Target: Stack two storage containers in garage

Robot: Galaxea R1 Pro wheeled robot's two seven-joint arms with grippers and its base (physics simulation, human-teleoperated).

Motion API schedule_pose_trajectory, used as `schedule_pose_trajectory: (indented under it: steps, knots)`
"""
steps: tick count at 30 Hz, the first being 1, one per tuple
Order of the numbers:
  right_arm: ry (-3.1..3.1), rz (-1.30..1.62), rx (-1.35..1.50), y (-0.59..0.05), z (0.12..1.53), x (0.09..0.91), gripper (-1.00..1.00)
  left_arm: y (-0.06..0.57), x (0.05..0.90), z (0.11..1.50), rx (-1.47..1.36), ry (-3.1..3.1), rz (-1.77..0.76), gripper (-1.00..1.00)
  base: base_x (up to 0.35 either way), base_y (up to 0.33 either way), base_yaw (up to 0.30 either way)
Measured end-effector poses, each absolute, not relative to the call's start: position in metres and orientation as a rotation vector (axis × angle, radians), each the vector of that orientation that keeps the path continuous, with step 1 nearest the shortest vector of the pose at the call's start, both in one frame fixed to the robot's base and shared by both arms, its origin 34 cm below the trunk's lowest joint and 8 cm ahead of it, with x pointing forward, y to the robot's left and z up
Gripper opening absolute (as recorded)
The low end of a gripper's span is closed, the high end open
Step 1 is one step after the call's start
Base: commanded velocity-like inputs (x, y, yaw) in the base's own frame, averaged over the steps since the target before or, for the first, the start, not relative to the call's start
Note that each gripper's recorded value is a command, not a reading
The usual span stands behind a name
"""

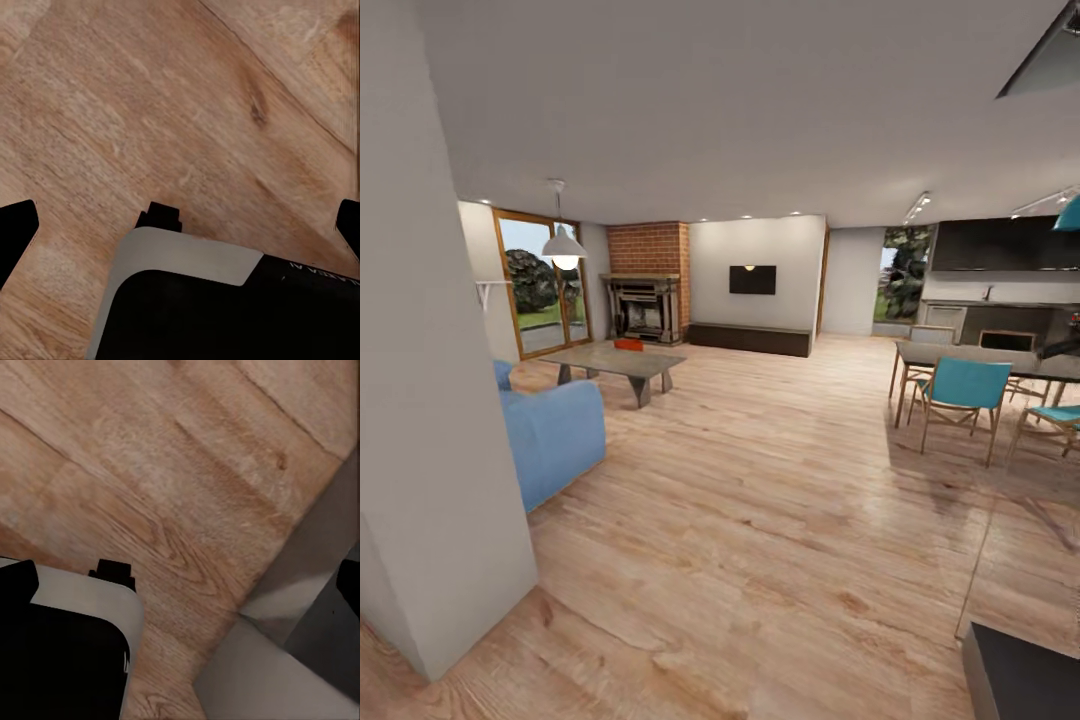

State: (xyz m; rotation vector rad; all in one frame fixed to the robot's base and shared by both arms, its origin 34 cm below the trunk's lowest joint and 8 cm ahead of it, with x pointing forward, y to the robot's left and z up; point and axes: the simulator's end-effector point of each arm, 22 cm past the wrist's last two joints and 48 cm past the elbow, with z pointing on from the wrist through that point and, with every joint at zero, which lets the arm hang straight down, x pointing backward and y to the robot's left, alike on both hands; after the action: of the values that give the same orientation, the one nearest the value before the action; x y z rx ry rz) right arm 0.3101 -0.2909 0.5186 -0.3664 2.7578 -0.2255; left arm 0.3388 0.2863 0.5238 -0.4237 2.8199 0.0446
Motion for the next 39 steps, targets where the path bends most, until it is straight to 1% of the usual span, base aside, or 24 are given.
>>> schedule_pose_trajectory:
  steps: [11,29,39]
  knots:
    - [2.758,-0.226,-0.367,-0.2910,0.5186,0.3102,1.00,0.2864,0.3388,0.5238,-0.424,2.819,0.045,1.00,0.323,0.086,-0.258]
    - [2.757,-0.225,-0.373,-0.2907,0.5186,0.3102,1.00,0.2864,0.3387,0.5238,-0.424,2.819,0.045,1.00,0.323,0.086,-0.005]
    - [2.756,-0.225,-0.373,-0.2906,0.5187,0.3105,1.00,0.2864,0.3383,0.5237,-0.424,2.820,0.045,1.00,0.323,0.011,0.000]
